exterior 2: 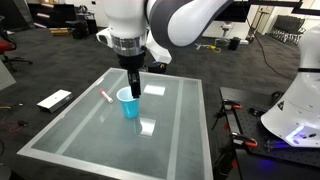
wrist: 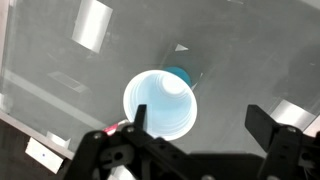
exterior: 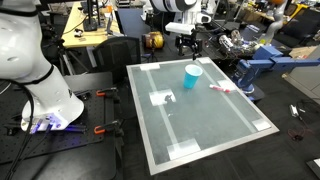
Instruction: Move the blue cup to the center of the table
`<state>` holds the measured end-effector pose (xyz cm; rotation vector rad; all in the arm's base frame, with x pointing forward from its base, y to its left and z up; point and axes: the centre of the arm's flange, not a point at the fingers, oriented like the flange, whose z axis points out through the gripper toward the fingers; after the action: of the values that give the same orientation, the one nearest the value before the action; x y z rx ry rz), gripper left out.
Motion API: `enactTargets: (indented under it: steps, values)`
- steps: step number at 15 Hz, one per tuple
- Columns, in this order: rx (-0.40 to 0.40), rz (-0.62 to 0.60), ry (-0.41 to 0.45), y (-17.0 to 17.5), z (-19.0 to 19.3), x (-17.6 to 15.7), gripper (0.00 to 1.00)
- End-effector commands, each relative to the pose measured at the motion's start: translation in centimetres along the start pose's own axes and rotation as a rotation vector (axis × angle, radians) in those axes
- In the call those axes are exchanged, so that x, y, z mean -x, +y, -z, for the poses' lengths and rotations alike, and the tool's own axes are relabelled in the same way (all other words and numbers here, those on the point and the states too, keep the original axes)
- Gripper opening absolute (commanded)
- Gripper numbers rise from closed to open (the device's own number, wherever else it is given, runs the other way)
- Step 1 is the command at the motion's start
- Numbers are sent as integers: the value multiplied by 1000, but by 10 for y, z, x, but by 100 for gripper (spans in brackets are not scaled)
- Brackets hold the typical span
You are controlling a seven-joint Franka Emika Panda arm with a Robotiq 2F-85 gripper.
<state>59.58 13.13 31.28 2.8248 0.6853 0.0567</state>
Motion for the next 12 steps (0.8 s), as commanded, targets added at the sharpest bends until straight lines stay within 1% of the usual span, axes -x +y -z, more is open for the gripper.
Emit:
enactTargets:
  steps: [1, 4, 7, 8, 12]
  values:
    - [5, -121, 54, -2, 22, 34, 100]
    - [8, -225, 109, -3, 28, 45, 100]
    - [-6, -314, 158, -3, 26, 57, 100]
    - [-11, -260, 119, 0, 24, 33, 100]
    - [-17, -294, 131, -2, 22, 43, 100]
